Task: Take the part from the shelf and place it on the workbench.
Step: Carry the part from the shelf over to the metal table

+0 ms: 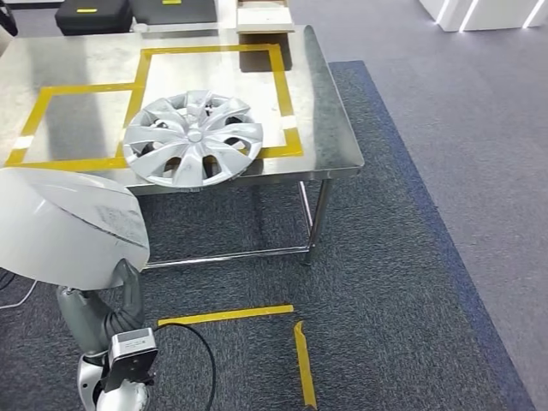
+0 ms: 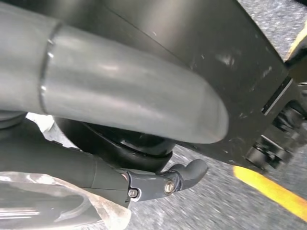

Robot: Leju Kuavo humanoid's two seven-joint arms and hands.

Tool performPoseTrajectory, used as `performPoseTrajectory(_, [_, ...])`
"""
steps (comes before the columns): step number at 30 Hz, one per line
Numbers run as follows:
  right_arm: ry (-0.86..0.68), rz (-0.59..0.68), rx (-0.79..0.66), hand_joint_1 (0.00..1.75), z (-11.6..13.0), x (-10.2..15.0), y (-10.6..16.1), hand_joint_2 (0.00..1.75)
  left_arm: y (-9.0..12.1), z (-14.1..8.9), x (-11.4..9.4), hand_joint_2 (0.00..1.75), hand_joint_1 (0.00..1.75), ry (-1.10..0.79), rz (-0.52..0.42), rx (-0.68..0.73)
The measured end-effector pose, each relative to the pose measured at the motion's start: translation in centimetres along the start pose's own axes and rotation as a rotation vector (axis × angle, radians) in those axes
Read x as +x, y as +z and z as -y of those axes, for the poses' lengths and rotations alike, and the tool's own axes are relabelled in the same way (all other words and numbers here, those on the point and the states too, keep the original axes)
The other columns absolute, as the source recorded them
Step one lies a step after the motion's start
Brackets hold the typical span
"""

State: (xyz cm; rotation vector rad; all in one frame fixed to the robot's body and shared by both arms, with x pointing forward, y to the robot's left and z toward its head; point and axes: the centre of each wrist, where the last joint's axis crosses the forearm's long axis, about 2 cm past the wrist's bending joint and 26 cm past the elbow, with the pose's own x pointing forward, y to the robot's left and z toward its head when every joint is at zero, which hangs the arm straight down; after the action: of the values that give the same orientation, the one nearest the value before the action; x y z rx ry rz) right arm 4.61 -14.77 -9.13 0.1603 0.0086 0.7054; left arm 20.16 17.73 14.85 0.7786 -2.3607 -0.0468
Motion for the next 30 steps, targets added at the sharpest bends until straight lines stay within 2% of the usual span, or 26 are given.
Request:
performPoseTrajectory(20, [0.000,0.011,-0.005,0.00,0.2,0.3,0.1,0.00,0.1,0.0,-0.1,1.75,1.75,0.000,-0.006,-0.003])
performPoseTrajectory(30, [-0.009,0.033,-0.038,0.00,0.0,0.0,0.0,0.00,-0.9,-0.7,0.3,1.75,1.75,-0.002,0.004,0.059])
